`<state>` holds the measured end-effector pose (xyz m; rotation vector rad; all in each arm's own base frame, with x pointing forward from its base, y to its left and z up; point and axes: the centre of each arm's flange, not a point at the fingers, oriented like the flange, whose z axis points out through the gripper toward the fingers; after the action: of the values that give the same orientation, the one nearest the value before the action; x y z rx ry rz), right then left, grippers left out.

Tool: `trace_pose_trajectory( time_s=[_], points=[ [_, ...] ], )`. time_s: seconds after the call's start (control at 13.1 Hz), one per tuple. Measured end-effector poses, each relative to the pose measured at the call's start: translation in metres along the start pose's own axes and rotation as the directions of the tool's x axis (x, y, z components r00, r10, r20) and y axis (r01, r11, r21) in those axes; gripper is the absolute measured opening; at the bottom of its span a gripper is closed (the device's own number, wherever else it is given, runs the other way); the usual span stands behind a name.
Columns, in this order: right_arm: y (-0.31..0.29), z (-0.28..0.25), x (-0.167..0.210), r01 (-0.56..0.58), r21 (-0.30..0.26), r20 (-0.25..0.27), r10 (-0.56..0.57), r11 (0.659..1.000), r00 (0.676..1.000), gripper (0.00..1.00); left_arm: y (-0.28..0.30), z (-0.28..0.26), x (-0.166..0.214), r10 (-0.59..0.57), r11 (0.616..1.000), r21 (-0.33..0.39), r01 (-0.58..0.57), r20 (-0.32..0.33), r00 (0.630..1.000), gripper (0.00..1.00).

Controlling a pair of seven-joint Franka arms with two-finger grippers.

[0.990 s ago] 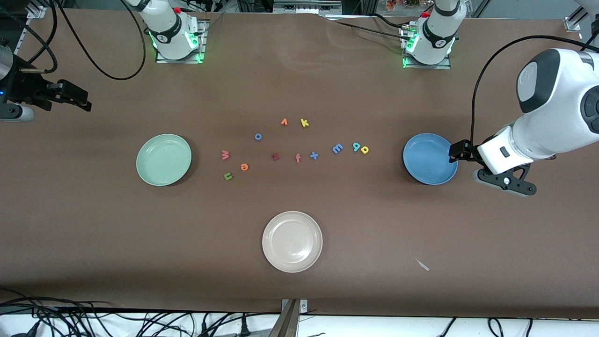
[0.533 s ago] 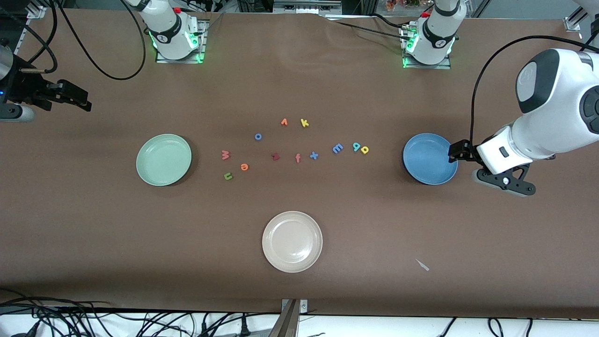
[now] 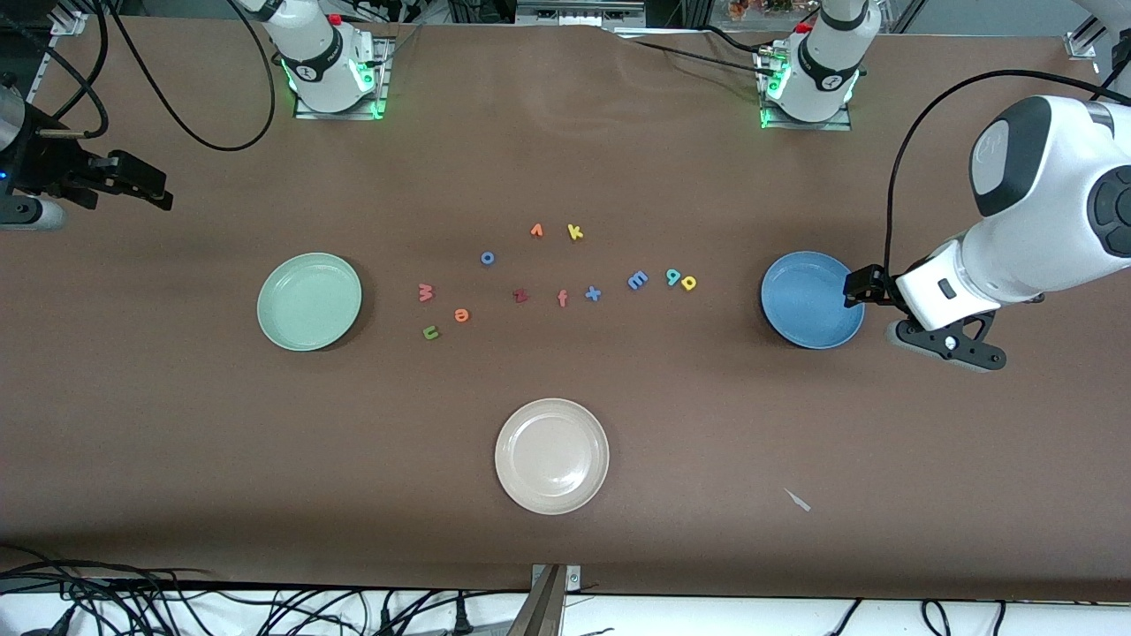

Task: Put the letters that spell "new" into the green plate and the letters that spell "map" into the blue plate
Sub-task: 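Grasp the green and yellow letters with the right and left grippers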

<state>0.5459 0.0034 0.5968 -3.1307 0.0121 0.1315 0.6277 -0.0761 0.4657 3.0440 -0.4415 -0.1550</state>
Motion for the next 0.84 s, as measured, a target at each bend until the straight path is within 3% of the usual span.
trace_pose_trajectory(
  time_s=[0.53, 0.84],
  points=[
    [-0.005, 0.002, 0.001, 0.008, -0.001, 0.006, -0.008, 1.000, 1.000, 1.00, 0.052, 0.035, 0.015, -0.069, 0.997, -0.025, 0.070, 0.057, 0.996, 1.00],
    [-0.038, 0.058, 0.029, 0.066, -0.004, 0.094, -0.065, 0.998, 0.993, 1.00, 0.074, 0.066, 0.023, -0.113, 0.991, -0.055, 0.120, 0.109, 0.988, 1.00]
  ],
)
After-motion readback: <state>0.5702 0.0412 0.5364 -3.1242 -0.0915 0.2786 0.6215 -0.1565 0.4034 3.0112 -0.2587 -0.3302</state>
